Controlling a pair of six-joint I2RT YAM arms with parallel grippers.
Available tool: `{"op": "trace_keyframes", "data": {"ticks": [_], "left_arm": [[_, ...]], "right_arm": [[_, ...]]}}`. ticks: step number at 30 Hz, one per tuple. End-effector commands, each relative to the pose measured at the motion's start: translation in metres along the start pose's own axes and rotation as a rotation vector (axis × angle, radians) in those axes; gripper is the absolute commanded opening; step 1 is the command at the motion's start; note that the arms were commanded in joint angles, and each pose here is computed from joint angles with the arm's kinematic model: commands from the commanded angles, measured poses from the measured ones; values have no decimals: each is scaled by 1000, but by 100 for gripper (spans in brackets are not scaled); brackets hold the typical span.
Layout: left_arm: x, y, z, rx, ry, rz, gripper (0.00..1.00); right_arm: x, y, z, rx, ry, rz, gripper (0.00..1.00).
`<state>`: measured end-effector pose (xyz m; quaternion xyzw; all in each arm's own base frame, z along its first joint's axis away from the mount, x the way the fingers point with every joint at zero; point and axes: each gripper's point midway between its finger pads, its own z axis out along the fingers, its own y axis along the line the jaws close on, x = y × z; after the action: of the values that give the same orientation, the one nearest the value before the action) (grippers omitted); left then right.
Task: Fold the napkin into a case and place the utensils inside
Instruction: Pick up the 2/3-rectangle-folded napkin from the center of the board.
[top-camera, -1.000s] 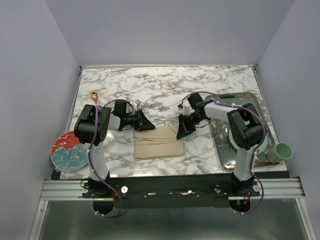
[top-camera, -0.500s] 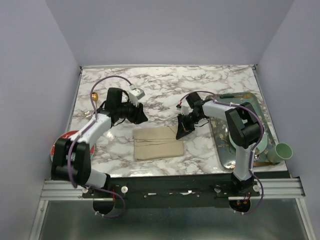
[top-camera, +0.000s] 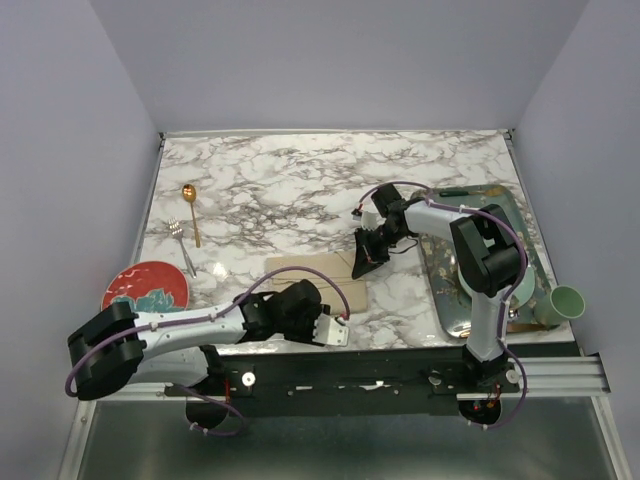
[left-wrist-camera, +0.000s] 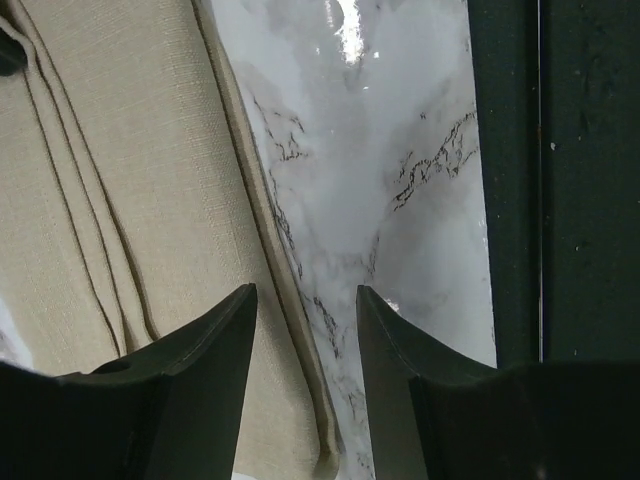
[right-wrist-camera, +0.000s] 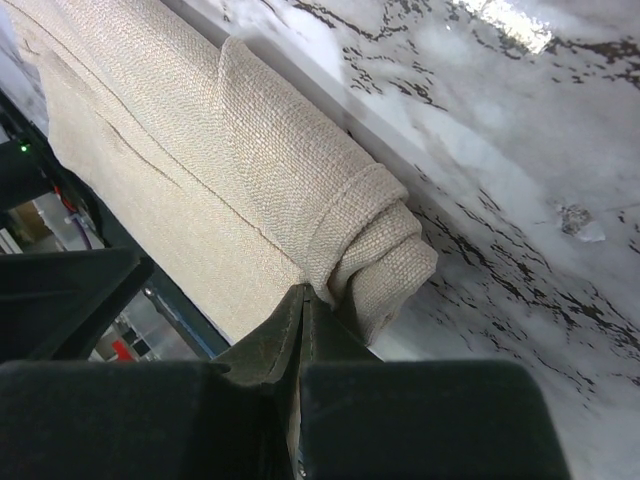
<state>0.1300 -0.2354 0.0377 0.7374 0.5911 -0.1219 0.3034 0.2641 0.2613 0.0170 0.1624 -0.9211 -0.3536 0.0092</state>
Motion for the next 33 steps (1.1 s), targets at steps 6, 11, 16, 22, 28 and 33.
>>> {"op": "trace_keyframes", "data": {"ticks": [6,11,16,22,28,33], "left_arm": [[5,15,19,-126,120,90,54],[14,14,25,-121,157,120,49],[20,10,27,-94,172,131,26],[-1,16,16,-51,108,49,0],[-14,24,7,-5,49,-20,0],[-24,37,0,39,7,-70,0]], "right_arm": [[12,-41,11,145,31,-21,9],[13,-42,11,148,32,-27,8],[14,-44,12,152,37,-34,8],[17,-46,13,150,49,-27,8],[15,-45,12,153,52,-36,8],[15,-44,12,150,52,-43,8]]}}
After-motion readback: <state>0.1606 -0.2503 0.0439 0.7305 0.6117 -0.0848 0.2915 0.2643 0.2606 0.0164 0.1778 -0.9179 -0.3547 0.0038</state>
